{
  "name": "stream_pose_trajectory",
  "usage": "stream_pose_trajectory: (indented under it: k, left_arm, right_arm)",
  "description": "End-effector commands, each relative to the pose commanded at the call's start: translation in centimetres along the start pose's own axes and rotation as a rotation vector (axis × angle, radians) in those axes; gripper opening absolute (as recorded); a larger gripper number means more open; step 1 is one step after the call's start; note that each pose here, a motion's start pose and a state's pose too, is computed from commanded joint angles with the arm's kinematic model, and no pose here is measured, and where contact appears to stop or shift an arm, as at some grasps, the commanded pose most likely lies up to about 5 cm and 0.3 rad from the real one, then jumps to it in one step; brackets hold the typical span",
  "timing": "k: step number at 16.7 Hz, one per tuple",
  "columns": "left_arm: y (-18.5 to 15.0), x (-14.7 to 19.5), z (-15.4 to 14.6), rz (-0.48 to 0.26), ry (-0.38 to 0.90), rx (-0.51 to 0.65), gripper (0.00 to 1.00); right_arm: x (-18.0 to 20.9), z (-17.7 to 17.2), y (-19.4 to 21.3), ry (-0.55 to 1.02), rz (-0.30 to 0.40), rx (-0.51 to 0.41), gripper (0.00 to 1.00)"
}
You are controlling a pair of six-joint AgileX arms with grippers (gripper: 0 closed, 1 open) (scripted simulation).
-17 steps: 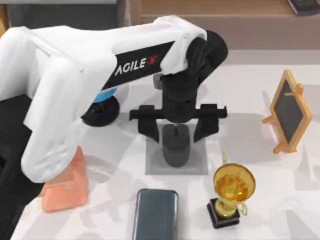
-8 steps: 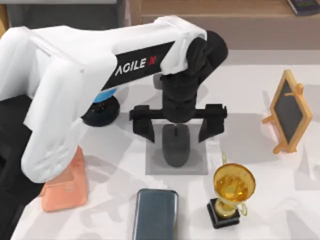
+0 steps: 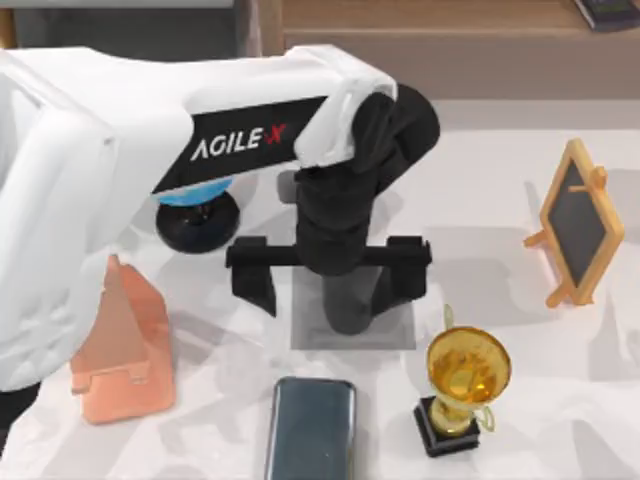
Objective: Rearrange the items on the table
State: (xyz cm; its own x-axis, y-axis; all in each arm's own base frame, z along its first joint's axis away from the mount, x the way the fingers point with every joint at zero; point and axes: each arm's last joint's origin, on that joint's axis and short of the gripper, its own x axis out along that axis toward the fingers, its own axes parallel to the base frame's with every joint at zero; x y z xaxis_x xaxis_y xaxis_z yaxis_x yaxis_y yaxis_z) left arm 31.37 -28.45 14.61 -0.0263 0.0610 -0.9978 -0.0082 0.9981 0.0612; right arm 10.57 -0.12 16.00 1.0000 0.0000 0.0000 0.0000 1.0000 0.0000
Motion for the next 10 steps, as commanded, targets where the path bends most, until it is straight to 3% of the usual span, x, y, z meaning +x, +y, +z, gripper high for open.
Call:
stream_pose_trajectory:
  k: [6, 10]
  left_arm:
    - [2.7, 0.2, -6.6, 0.092, 0.058, 0.012, 1.0]
    - [3.4, -0.3, -10.9, 0.077, 0.036, 0.048, 1.0]
  right_arm:
    - [0.0, 0.0, 0.0, 0.0, 0.0, 0.0, 1.0]
    - [0.0, 0.0, 0.0, 0.0, 0.0, 0.0, 1.0]
